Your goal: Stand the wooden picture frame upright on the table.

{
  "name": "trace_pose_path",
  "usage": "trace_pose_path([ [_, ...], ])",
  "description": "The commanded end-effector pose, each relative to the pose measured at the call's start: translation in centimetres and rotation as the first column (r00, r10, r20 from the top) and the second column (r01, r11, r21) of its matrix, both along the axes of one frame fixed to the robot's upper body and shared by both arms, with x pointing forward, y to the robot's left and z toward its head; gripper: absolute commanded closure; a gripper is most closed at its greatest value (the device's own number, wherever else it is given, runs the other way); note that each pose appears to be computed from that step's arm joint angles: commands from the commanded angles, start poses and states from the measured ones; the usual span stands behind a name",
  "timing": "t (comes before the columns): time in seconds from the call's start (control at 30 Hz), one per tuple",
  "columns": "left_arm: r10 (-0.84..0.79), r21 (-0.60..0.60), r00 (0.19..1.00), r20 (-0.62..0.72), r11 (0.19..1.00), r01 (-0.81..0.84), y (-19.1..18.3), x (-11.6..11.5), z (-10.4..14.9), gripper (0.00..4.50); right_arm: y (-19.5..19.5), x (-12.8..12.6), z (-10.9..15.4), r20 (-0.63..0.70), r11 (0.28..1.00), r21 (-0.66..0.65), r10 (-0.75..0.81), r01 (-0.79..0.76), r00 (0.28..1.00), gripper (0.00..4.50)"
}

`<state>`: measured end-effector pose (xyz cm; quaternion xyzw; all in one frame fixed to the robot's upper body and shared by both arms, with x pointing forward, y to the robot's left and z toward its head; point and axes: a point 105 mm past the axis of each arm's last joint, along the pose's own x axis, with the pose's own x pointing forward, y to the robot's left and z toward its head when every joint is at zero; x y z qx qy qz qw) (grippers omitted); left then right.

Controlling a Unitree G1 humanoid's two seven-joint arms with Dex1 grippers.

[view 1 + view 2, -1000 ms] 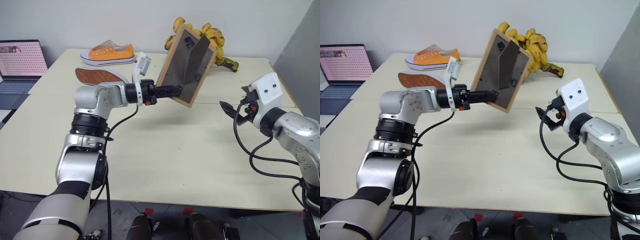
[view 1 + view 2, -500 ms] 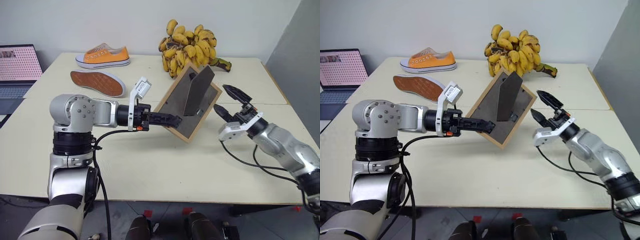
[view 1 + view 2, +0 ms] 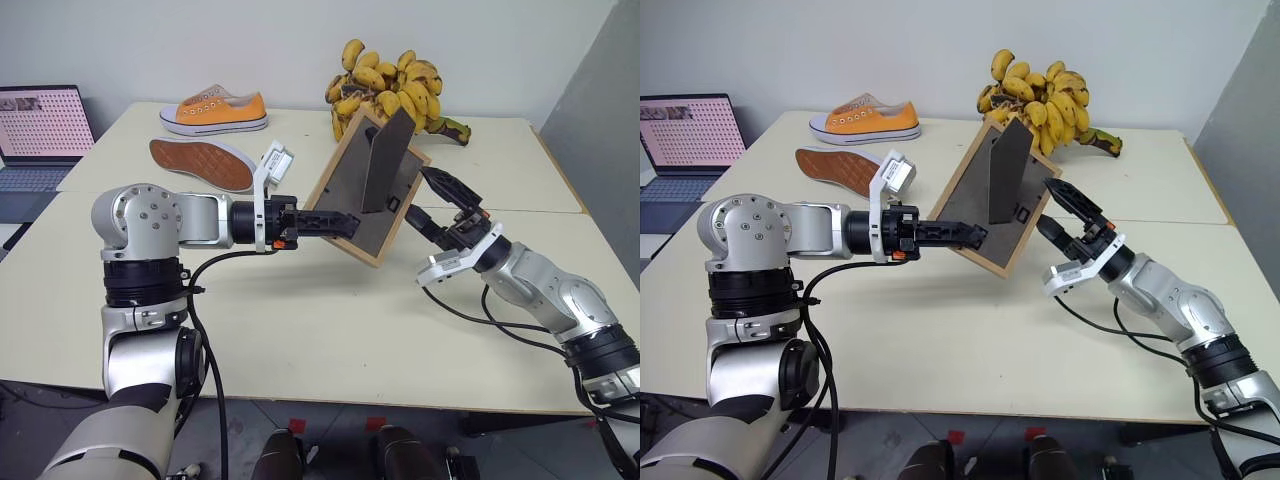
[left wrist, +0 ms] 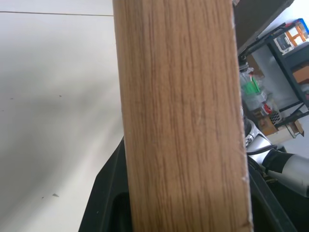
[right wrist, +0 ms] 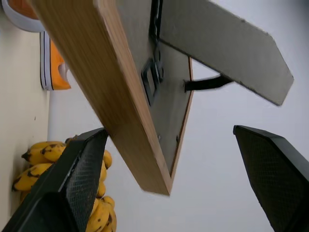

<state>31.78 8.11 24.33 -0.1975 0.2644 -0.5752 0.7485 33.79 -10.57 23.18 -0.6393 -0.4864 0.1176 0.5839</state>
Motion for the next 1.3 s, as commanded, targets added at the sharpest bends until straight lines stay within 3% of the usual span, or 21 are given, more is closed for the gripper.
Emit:
trace_pose_path([
  [0.03, -0.076, -0.021, 0.996, 0.043, 0.997, 0.077, -0.8, -1.2, 1.3, 3.19, 0.1, 0.2, 1.3, 0.049, 1.0, -0.01, 0.017, -0.017, 0.999, 0.13],
  [0.2, -0.085, -0.019, 0.996, 0.039, 0.996, 0.086, -0.9, -1.3, 1.3, 3.19, -1.0, 0.9, 1.7, 0.05, 1.0, -0.016, -0.005, 0.006, 0.999, 0.13],
  [0.3, -0.081, -0.018, 0.996, 0.04, 0.997, 0.082, -0.9, -1.3, 1.4, 3.19, -1.4, 1.0, 1.7, 0.043, 1.0, -0.014, -0.009, 0.009, 0.999, 0.6],
  [0.6, -0.08, -0.019, 0.996, 0.041, 0.997, 0.081, -0.8, -1.3, 1.5, 3.19, -1.3, 0.8, 1.2, 0.037, 1.0, -0.024, 0.005, -0.004, 0.999, 2.68],
  [0.67, -0.087, -0.017, 0.995, 0.041, 0.996, 0.088, -0.8, -1.5, 1.4, 3.19, -1.2, 0.8, 1.2, 0.04, 1.0, -0.025, 0.009, -0.008, 0.999, 2.88],
  [1.23, -0.089, -0.012, 0.995, 0.051, 0.996, 0.09, -0.8, -1.5, 1.7, 3.19, -1.0, 1.0, 1.0, 0.042, 0.999, -0.036, -0.008, 0.009, 0.999, 2.99],
  [1.3, -0.091, -0.011, 0.994, 0.056, 0.996, 0.092, -0.8, -1.6, 1.8, 2.49, -1.0, 1.1, 1.0, 0.041, 0.999, -0.037, -0.005, 0.007, 0.999, 3.0],
])
